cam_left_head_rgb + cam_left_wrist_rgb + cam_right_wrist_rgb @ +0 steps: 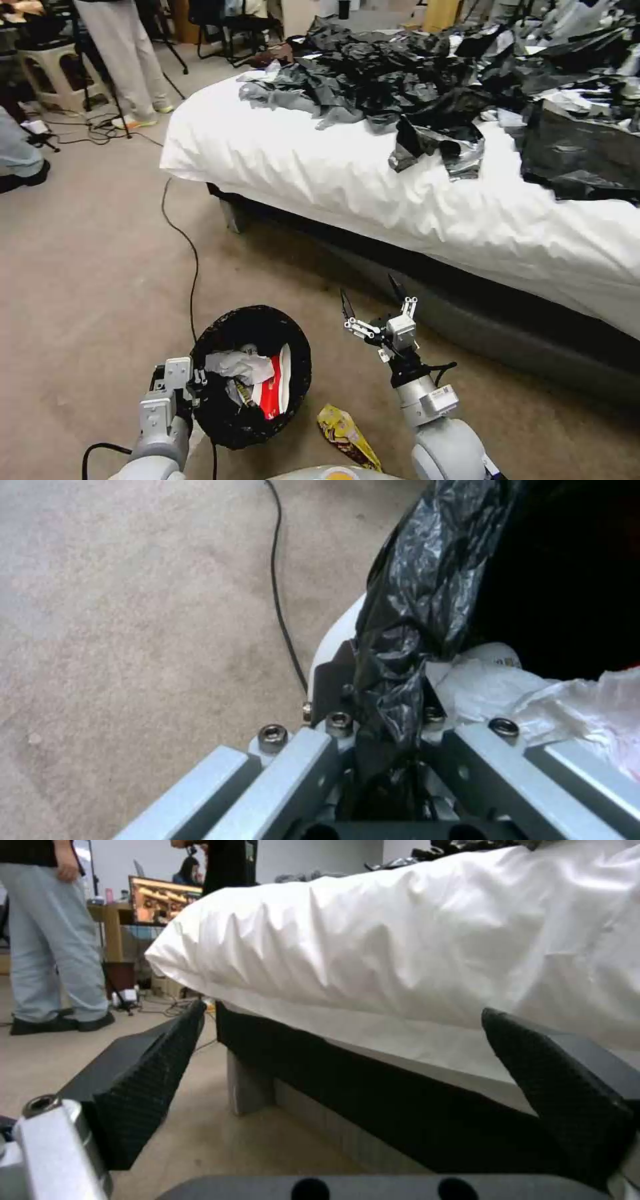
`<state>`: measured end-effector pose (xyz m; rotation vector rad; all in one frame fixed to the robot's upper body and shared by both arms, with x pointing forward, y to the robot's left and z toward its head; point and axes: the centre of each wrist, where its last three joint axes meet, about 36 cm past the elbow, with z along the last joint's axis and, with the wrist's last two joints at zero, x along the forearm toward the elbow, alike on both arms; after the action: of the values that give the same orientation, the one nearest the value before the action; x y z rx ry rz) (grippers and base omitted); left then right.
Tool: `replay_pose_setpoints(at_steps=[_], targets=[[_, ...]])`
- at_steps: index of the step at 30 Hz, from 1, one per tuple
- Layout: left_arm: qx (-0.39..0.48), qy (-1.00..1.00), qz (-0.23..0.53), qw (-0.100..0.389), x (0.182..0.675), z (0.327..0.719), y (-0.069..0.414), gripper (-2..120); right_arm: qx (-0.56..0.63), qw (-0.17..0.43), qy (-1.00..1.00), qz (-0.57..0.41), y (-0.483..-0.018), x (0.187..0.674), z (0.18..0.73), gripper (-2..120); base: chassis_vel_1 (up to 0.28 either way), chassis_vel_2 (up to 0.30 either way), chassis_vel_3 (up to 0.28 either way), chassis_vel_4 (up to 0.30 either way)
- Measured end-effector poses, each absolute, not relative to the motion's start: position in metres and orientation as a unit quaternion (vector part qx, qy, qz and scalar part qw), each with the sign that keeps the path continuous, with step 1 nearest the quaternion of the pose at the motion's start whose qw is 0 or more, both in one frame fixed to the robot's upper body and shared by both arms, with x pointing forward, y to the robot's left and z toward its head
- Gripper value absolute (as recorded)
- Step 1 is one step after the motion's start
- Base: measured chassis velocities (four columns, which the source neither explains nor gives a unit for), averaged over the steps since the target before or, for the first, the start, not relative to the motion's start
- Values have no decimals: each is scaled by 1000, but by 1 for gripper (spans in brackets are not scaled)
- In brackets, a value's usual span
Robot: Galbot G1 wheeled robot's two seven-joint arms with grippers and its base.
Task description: Pick up the trash bin, then pick up the garbage from the floor and place it into the trash bin.
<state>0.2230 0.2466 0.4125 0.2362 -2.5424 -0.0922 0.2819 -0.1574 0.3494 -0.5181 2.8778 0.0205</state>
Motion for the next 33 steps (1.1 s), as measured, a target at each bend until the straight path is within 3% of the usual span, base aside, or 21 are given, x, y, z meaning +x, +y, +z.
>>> replay_pose_setpoints(at_steps=[17, 33], targets=[[90, -952, -34, 290, 223, 411, 247, 0, -175, 104, 979, 6, -157, 282, 348, 100, 13, -10, -12, 9], [91, -952, -34, 289, 224, 411, 248, 0, -174, 111, 978, 6, -157, 286, 346, 100, 166, -181, -176, 171]])
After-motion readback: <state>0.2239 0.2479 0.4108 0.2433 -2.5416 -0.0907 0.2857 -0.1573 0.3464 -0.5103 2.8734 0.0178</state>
